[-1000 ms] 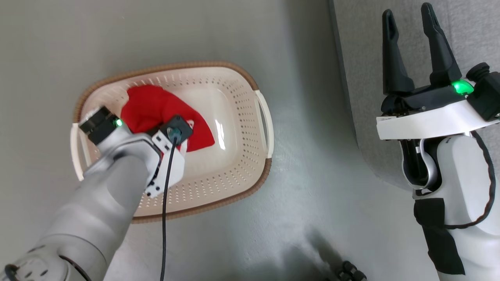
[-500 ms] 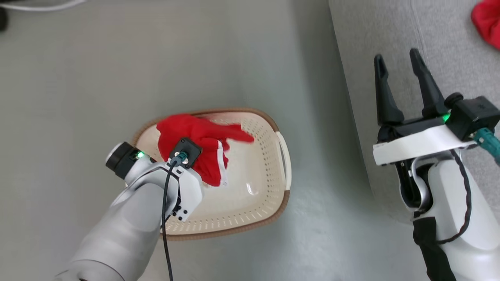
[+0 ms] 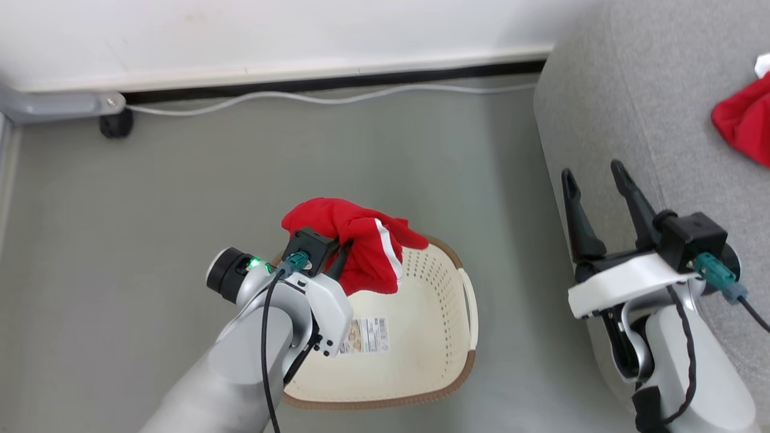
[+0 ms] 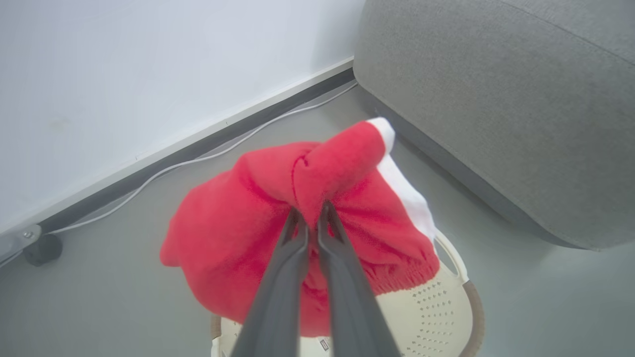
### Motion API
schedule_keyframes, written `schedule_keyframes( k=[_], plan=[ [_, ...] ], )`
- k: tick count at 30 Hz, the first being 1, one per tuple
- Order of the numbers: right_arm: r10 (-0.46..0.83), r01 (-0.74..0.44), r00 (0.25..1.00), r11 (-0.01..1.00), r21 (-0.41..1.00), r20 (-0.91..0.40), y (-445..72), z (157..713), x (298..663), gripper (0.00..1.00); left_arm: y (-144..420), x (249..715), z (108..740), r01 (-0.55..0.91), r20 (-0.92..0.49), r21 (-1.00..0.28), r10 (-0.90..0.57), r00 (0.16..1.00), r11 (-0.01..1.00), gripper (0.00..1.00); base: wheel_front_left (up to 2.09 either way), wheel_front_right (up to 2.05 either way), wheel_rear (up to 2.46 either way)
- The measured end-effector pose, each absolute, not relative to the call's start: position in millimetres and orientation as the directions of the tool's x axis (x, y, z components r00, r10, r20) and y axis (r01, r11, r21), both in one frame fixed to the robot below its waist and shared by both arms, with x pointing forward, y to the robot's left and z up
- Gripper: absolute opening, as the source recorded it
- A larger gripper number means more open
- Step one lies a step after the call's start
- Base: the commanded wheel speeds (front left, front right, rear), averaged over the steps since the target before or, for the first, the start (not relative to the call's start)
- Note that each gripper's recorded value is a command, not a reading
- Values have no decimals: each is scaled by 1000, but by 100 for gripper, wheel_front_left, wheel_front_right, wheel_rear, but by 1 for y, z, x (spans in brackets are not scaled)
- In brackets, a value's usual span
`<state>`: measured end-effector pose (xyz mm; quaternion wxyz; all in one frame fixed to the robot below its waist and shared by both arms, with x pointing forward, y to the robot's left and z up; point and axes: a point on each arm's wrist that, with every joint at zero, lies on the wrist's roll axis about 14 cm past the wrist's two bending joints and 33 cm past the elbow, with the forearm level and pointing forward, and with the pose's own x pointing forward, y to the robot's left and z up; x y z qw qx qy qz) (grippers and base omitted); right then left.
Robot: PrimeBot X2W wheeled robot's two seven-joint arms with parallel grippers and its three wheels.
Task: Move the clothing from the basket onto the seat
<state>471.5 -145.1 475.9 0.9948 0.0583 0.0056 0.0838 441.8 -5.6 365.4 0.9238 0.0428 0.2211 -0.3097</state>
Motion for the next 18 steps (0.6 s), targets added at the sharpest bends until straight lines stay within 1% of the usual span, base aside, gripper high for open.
schedule_keyframes(
  k=[12,18],
  plan=[
    [180,-179,984,976,127,3,-138,486,433,100,8,438,445,485,-221,-116,-498,838,867,0,0,0,0],
    [188,-186,982,974,129,1,-134,486,421,100,15,435,473,473,-139,-107,-484,864,874,0,0,0,0]
  ],
)
